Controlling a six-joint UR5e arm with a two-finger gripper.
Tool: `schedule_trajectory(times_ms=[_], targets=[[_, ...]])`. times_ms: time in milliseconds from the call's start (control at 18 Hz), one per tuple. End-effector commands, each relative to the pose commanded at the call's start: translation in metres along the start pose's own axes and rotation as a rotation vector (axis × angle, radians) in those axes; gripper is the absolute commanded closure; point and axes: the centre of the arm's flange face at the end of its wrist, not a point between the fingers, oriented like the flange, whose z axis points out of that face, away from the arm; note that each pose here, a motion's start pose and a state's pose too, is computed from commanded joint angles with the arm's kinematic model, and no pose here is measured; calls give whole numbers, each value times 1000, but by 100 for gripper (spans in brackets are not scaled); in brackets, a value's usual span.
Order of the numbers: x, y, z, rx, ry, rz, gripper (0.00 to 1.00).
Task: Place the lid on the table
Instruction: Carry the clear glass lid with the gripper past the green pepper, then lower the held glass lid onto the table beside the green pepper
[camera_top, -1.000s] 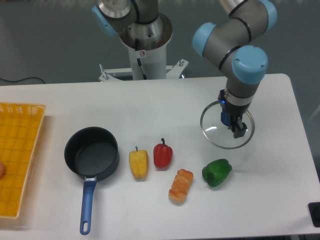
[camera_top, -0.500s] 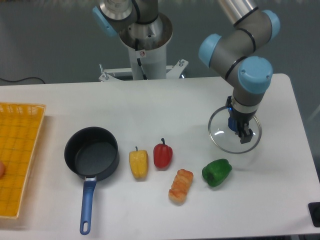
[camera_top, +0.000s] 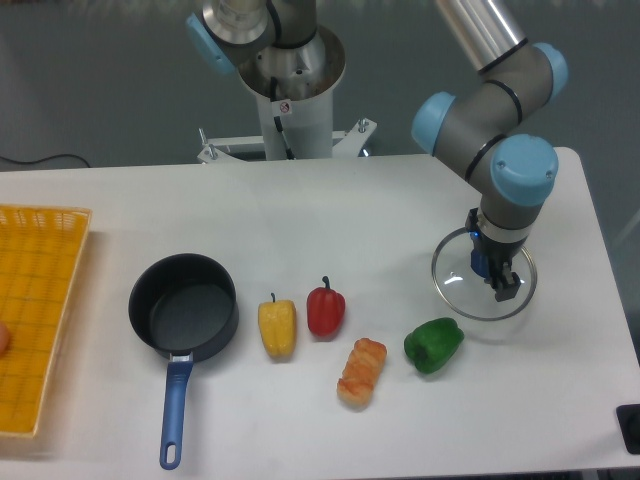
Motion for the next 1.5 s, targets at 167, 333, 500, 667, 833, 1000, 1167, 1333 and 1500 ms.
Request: schedule_trajectory(times_ms=[167, 333, 500, 667, 833, 1000, 1167, 1333, 1500], targets=[[-1, 5, 9, 4, 2, -7, 47], [-2, 5, 16, 12, 10, -8, 47], [-2, 5, 24, 17, 19, -9, 47], [-3, 5, 27, 22, 20, -9, 47], [-4, 3, 32, 43, 17, -8, 47], [-4, 2, 38, 46, 24, -10, 47], [-5, 2, 40, 47, 22, -12, 47], [-5, 2, 41, 46, 22, -14, 47], [-5, 1, 43, 48, 26, -13, 47]])
